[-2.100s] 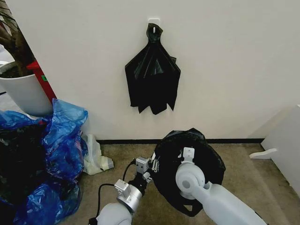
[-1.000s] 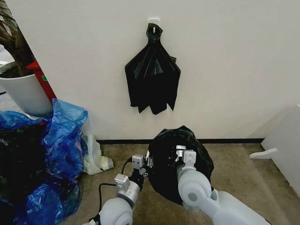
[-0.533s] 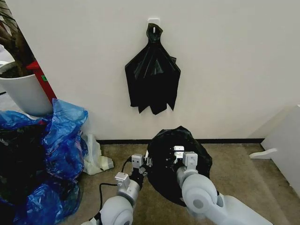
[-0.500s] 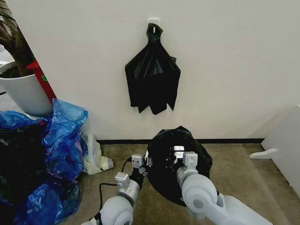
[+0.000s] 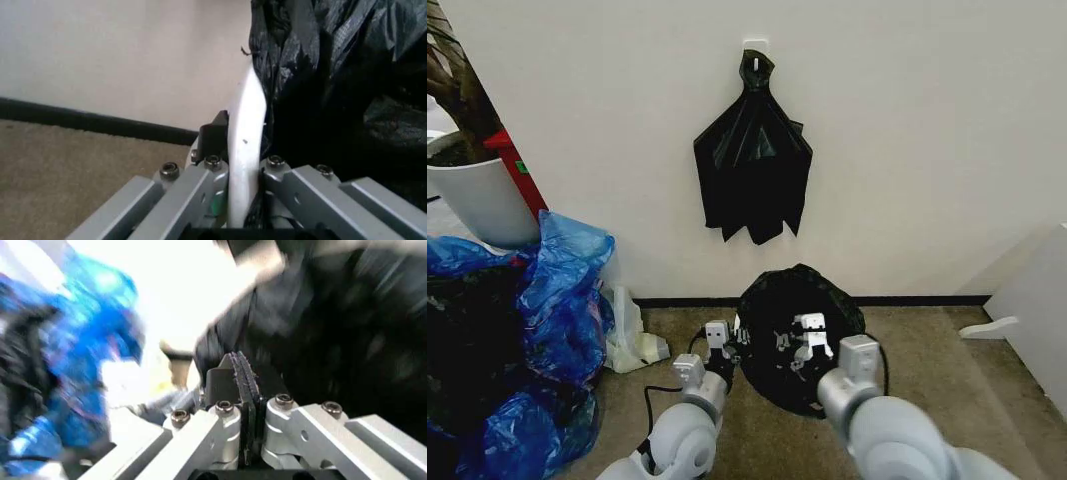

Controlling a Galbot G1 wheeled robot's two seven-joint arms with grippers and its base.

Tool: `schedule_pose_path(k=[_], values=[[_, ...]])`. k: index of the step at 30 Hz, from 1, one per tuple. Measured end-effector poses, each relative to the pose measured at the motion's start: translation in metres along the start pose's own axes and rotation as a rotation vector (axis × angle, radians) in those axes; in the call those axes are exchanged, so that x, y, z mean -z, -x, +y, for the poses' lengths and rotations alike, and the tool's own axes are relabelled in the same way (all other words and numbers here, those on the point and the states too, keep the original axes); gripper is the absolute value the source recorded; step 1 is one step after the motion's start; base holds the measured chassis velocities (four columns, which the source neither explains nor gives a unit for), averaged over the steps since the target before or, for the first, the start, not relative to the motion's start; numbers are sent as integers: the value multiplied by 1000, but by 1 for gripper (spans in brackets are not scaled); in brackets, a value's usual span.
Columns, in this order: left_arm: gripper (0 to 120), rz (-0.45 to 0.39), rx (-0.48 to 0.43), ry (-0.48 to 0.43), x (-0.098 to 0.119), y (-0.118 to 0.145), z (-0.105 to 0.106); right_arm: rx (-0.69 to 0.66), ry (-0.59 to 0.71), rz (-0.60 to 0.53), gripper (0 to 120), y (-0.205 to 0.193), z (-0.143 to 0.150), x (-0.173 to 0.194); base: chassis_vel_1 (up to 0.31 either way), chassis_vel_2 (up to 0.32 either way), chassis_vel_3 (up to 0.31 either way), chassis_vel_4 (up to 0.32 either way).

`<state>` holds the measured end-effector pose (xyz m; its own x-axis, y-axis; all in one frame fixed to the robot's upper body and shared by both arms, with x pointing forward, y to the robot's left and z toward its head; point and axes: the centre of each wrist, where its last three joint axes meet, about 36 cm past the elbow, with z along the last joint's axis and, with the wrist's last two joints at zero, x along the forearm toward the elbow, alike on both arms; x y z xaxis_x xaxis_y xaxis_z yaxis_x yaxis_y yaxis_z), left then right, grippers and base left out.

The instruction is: Place the garbage bag over the trash bin.

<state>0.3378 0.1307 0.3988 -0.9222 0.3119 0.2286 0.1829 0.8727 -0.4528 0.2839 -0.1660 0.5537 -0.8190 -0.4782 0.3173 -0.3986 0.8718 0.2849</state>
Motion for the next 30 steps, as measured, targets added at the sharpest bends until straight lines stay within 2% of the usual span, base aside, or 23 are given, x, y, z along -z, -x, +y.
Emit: schedule_pose_path(k=[2, 4, 9, 11, 15, 16, 20, 23, 24, 27, 30], values=[[1, -1, 29, -28, 8, 2, 8, 31, -18, -59, 8, -9, -7, 15, 0, 0, 0, 0], [1, -2, 34, -33, 10, 2, 9, 30, -22, -68, 11, -9, -8, 18, 0, 0, 0, 0], [1, -13, 74, -81, 30, -1, 28, -29, -54, -129, 34, -12, -18, 31, 0, 0, 0, 0], [1, -10, 69, -86, 31, -3, 29, -51, -53, -134, 37, -12, -19, 32, 0, 0, 0, 0], [1, -7, 57, -93, 35, -8, 29, -86, -39, -132, 55, -6, -23, 31, 0, 0, 0, 0], [1, -7, 57, -93, 35, -8, 29, -86, -39, -132, 55, -6, -23, 31, 0, 0, 0, 0], [1, -7, 48, -90, 38, -10, 30, -110, 41, -129, 72, 3, -31, 32, 0, 0, 0, 0], [1, -3, 43, -95, 40, -11, 30, -104, 181, -98, 86, 3, -36, 40, 0, 0, 0, 0], [1, -3, 43, -95, 40, -11, 30, -104, 181, -98, 86, 3, -36, 40, 0, 0, 0, 0], [1, 5, 39, -115, 41, -12, 30, -84, 338, -67, 98, -1, -46, 51, 0, 0, 0, 0], [1, 8, 39, -123, 40, -14, 30, -70, 428, -55, 100, 0, -59, 57, 0, 0, 0, 0]])
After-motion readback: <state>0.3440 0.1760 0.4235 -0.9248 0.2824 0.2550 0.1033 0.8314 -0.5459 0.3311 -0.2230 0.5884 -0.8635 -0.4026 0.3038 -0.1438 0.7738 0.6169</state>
